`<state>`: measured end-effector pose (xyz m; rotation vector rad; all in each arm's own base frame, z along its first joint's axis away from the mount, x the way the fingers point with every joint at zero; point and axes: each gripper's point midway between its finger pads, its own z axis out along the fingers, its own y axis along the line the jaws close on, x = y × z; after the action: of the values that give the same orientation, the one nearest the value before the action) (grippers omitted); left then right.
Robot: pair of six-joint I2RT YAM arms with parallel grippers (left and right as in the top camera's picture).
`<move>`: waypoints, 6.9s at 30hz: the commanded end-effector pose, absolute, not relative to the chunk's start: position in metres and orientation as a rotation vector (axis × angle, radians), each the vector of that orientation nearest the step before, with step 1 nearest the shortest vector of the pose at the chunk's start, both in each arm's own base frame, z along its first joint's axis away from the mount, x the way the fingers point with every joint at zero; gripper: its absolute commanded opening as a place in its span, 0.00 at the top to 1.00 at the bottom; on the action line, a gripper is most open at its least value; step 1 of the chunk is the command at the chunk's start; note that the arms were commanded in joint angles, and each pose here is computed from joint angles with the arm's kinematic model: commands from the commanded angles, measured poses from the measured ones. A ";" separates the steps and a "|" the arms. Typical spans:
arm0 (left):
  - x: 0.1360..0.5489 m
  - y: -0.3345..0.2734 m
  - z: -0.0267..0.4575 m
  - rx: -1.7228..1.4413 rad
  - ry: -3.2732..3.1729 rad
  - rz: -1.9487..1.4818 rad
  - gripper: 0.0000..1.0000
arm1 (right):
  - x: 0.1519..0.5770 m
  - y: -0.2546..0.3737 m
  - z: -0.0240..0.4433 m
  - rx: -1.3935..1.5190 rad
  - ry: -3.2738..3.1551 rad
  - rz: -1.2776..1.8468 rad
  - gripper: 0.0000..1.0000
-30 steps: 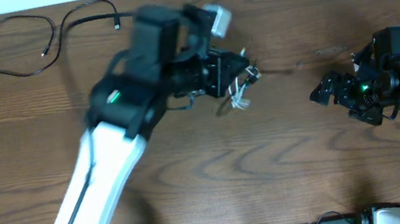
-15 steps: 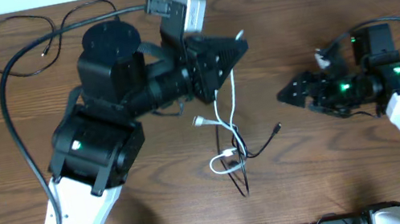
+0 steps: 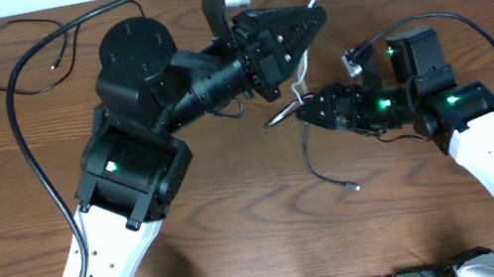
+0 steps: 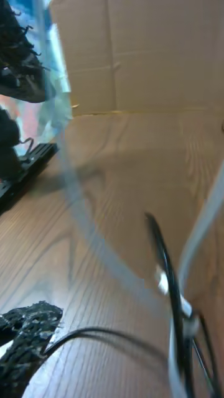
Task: Untangle cables
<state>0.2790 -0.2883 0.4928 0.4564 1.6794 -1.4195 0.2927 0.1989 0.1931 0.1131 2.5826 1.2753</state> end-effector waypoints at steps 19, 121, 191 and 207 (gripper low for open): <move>0.269 -0.237 0.579 0.285 1.386 -1.490 0.93 | 0.328 0.120 0.102 0.656 2.718 0.543 0.01; 0.422 0.369 0.261 -0.623 1.983 0.808 0.93 | 0.309 0.130 0.078 0.545 2.851 0.461 0.01; 0.304 0.420 0.121 -1.360 2.162 0.569 0.47 | 0.304 0.148 0.079 0.472 2.864 0.491 0.01; 0.249 0.437 0.048 -1.630 2.211 0.524 0.47 | 0.304 0.148 0.079 0.472 2.864 0.490 0.01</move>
<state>0.2496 0.4415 0.0643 -1.5778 2.2089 0.5550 0.3051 0.1458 0.0793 0.4941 2.8584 0.4928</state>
